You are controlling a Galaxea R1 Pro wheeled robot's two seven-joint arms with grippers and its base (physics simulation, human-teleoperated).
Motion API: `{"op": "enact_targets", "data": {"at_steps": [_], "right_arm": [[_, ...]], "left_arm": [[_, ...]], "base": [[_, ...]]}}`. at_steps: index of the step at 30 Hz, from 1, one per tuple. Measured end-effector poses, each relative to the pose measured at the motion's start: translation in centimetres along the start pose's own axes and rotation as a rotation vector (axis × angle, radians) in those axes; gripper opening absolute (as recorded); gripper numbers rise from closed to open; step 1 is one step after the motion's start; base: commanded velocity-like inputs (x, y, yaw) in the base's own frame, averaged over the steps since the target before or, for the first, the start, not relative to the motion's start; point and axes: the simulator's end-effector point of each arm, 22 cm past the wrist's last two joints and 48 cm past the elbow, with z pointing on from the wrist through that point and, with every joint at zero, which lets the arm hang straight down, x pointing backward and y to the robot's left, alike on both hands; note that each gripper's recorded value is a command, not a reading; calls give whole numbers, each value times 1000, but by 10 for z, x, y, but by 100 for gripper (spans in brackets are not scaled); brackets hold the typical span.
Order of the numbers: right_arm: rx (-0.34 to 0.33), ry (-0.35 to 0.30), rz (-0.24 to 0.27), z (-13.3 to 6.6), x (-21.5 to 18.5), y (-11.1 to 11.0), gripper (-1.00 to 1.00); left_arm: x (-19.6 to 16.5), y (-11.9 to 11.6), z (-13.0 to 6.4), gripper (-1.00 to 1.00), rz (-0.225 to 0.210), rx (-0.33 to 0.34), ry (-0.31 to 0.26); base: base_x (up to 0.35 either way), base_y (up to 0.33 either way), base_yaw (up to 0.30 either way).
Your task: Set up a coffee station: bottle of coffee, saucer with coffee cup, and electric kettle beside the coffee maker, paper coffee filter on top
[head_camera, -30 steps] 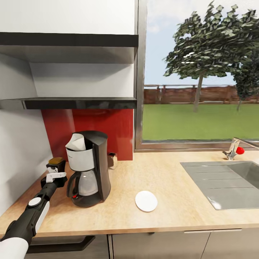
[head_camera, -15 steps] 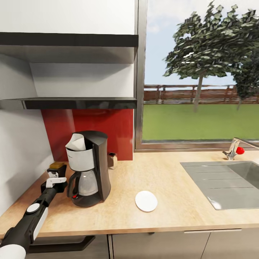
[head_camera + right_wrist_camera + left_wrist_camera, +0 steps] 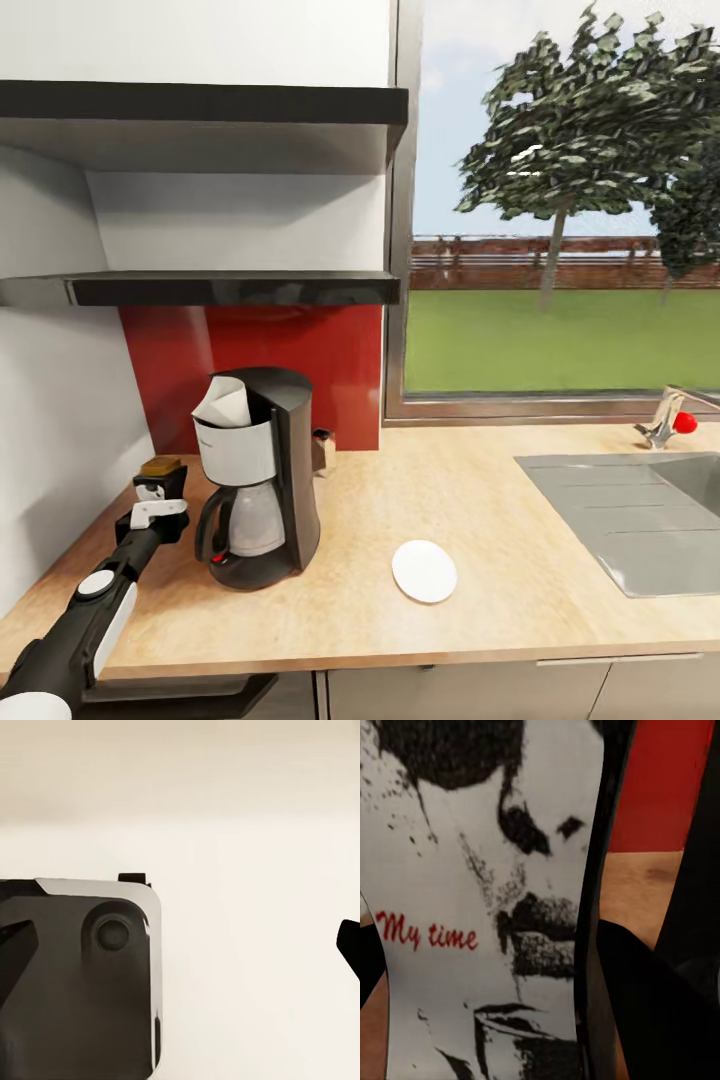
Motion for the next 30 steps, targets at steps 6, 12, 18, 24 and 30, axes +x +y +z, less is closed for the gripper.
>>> {"op": "enact_targets", "data": {"at_steps": [6,12,18,24,30], "right_arm": [[2,0,0,0,0,-1,100],[4,0,-1,0,0,-3,100],[9,1,-2,0,0,-7,100],[9,1,-3,0,0,-7,100],[14,3,-5,0,1,-11,100]], "left_arm": [[-1,5,0,-100,3,-10,-3],[0,1,0,-100,22,-3,1],[1,-4,0,-100,34,8,1],[2,-4,0,-100,62,13,-1],[6,-9,-1,-100,99,59,9]], "base": [[21,27,0],[87,72,-37],[131,86,-197],[10,5,-25],[0,0,-1]]}}
